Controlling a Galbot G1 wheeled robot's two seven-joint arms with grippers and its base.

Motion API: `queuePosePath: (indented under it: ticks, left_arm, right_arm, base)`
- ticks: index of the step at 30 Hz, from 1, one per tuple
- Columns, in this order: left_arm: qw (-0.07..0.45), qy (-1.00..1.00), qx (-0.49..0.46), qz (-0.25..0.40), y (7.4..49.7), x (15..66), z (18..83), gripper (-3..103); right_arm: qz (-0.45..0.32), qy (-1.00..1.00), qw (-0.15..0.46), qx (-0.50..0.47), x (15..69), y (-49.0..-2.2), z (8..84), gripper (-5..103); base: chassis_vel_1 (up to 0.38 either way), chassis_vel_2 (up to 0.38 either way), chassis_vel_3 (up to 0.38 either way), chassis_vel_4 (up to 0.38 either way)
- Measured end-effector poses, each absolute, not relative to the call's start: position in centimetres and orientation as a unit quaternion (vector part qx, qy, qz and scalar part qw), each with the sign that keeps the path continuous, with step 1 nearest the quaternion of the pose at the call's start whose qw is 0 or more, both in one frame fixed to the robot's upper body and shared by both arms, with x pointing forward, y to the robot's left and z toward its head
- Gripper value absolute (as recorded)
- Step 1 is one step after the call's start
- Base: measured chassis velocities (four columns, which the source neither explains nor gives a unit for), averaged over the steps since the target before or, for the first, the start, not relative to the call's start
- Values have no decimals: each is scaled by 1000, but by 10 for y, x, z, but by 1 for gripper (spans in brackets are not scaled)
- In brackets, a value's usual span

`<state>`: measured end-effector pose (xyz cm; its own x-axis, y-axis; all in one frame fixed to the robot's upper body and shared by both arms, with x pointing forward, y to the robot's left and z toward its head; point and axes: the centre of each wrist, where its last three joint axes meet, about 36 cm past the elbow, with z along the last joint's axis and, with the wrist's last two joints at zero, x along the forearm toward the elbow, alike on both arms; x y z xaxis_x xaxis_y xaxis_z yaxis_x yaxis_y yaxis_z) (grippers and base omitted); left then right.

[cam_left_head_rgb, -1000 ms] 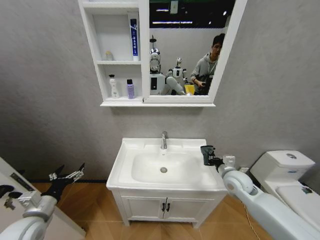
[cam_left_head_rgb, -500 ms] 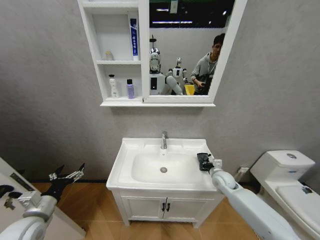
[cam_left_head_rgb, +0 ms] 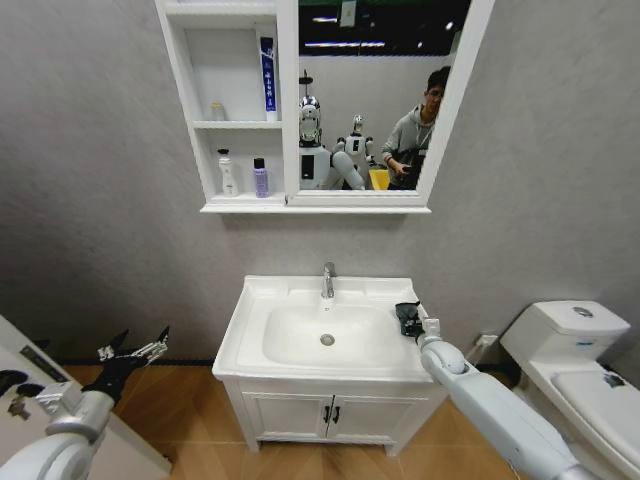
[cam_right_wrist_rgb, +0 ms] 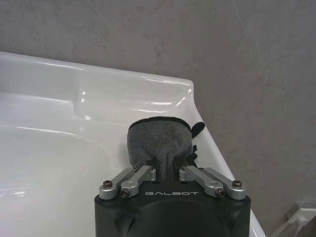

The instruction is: Move facial cleanser and shampoo from washbasin to cabinet, then wipe washbasin with towel.

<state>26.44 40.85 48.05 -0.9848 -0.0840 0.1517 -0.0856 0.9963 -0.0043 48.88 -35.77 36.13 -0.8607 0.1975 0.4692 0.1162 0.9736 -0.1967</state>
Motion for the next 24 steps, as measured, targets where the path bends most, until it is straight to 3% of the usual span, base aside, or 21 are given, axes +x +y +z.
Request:
queuePosePath:
  ticks: [5, 6, 9, 11, 12, 13, 14, 15, 17, 20, 24]
  left_arm:
    - [76, -996, 43, 5, 408, 264, 480, 100]
    - [76, -996, 43, 5, 408, 264, 480, 100]
    - [76, -996, 43, 5, 408, 264, 480, 100]
    - [76, -996, 43, 5, 408, 264, 481, 100]
    - [76, -996, 43, 5, 408, 264, 480, 100]
    - [76, -996, 43, 5, 408, 264, 480, 100]
    - [76, -996, 43, 5, 408, 264, 480, 100]
    - [76, -996, 43, 5, 408, 264, 480, 100]
    - [76, -996, 43, 5, 408, 264, 481, 100]
    - [76, -996, 43, 5, 409, 264, 480, 100]
    - [76, -996, 43, 5, 408, 264, 481, 100]
  right_arm:
    - [83, -963, 243, -83, 485, -360, 371, 37]
    - [83, -963, 243, -83, 485, -360, 371, 37]
    - [71, -964, 239, -90, 478, -361, 380, 54]
    - [67, -966, 235, -88, 473, -361, 386, 54]
    - [63, -967, 229, -88, 468, -363, 392, 65]
    - [63, -967, 229, -88, 468, -363, 392, 65]
    - [61, -969, 222, -87, 462, -365, 399, 65]
    - [58, -973, 208, -85, 455, -367, 408, 76]
    - [58, -975, 196, -84, 448, -369, 414, 76]
    - [72, -984, 150, -67, 417, -376, 431, 91]
    - [86, -989, 112, -49, 391, -375, 433, 99]
  base:
    - [0, 0, 0, 0]
    - [0, 0, 0, 0]
    - [0, 0, 0, 0]
    - [0, 0, 0, 0]
    - [0, 0, 0, 0]
    - [0, 0, 0, 0]
    - [0, 0, 0, 0]
    - [0, 0, 0, 0]
    - [0, 0, 0, 0]
    - [0, 0, 0, 0]
    - [0, 0, 0, 0]
